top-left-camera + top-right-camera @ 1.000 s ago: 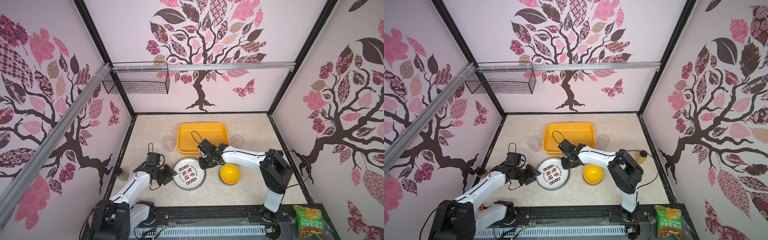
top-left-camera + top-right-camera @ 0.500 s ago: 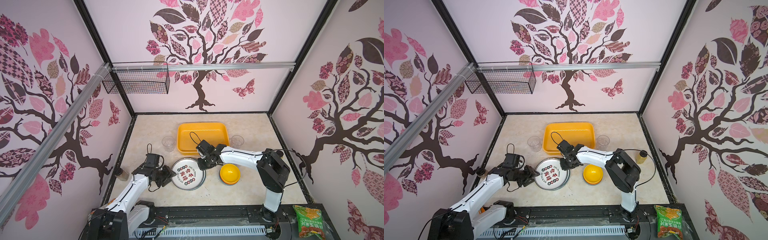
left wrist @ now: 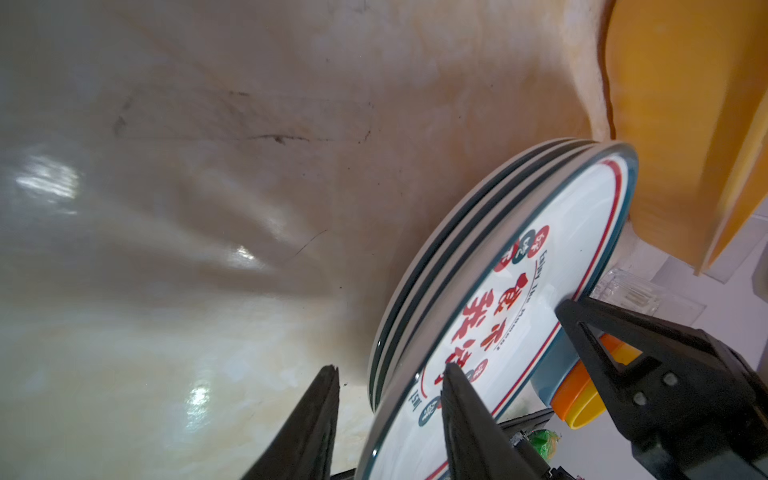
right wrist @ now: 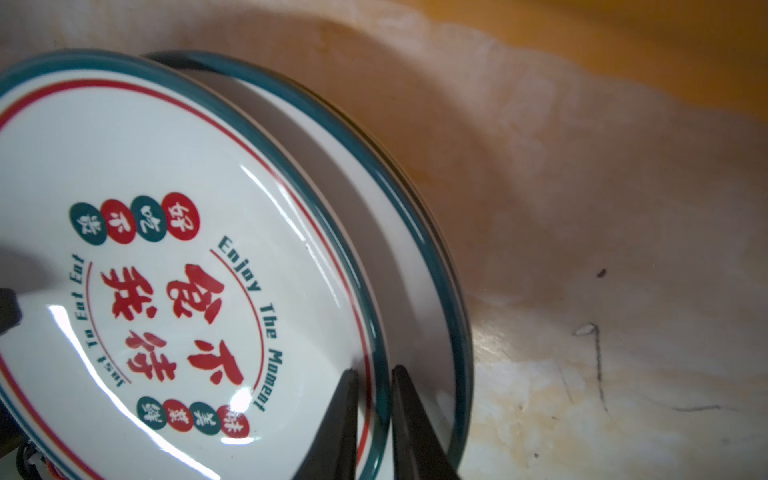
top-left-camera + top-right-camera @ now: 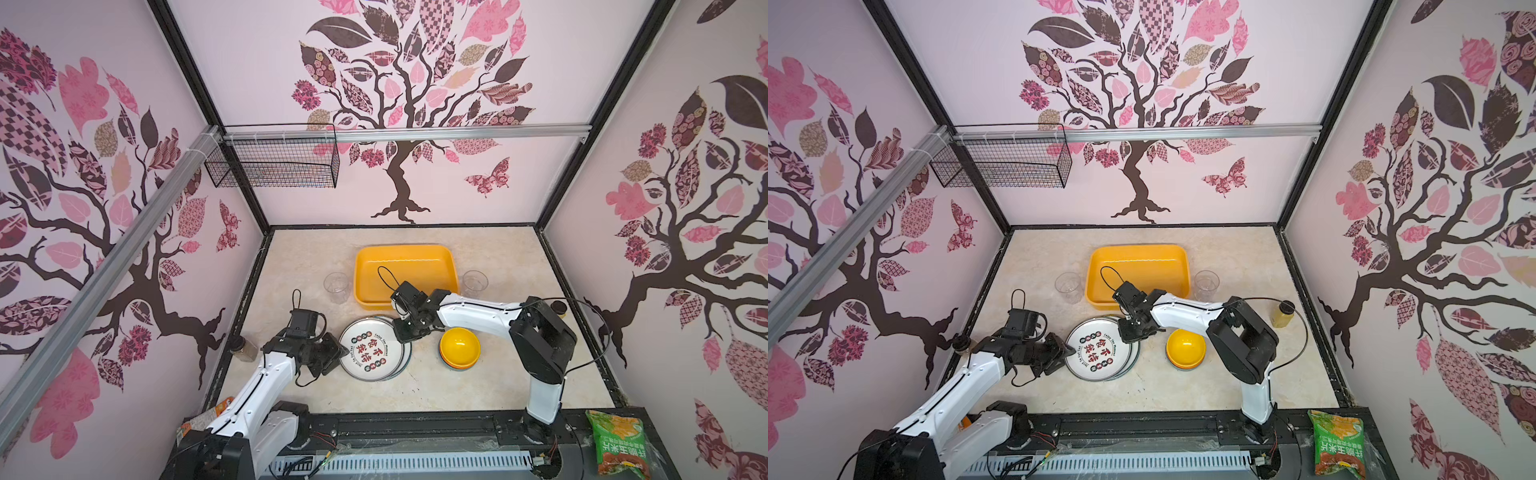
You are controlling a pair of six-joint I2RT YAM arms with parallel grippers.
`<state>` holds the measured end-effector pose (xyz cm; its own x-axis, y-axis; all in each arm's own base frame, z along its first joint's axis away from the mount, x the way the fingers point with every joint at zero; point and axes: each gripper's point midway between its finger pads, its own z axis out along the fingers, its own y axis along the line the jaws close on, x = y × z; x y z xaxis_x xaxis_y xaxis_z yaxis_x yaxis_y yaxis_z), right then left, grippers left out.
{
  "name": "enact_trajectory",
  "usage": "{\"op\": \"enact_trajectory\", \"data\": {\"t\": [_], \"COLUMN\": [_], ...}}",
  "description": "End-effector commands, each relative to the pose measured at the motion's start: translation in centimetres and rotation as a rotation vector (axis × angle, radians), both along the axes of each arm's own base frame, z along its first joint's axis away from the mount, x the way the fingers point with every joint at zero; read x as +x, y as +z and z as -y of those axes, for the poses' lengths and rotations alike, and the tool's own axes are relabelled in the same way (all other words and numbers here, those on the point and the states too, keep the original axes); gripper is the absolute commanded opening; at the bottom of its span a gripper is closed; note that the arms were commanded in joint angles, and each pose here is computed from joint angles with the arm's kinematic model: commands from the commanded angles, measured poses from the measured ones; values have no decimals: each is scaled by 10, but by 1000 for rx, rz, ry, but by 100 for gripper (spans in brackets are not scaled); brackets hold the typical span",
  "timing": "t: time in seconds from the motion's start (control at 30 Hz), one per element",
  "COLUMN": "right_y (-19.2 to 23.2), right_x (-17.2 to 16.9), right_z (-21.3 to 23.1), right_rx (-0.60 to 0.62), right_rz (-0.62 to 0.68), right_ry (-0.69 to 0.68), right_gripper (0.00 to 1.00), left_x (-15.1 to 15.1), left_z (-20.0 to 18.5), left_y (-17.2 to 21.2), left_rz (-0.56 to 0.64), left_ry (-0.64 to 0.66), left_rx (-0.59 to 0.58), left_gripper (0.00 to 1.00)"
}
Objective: Place the mixed dishes into the plastic bin
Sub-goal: 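Pinch the top red-lettered plate with the right gripper while the left braces the stack, then lift the red-lettered plate with the right gripper toward the yellow bin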
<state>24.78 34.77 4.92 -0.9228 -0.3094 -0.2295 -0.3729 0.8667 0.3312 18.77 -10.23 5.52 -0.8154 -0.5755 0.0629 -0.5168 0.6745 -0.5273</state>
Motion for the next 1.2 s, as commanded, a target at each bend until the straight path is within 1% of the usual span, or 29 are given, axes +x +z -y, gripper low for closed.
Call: {"op": "enact_trajectory", "data": {"t": [0.0,0.23,0.37,0.6,0.8,0.93,1.0,1.17], "right_y": [-1,0,0,4,15,29,37,70], "right_x": [-4,-8,-9,-8,-7,-4,-2,5], "right_z": [-14,-20,-21,-22,-20,-17,-15,-8], "right_rx": [24,51,56,66,81,96,104,144], "right_rz": [-17,-34,-42,-35,-5,32,55,120], "right_ry": [34,61,67,64,58,50,41,6], "right_gripper": [17,15,15,16,22,28,31,36], "left_x": [-2,-1,0,1,2,6,7,11], "left_z": [-1,-1,-2,-3,-2,-1,-1,5], "left_y": [-1,2,5,14,24,37,44,62], "left_rz": [-8,0,14,37,67,126,153,220], "left_ry": [-3,-5,-5,-8,-14,-16,-17,-34], "left_rx": [10,14,17,21,14,9,3,-34], "left_gripper": [41,33,23,14,7,4,0,0]}}
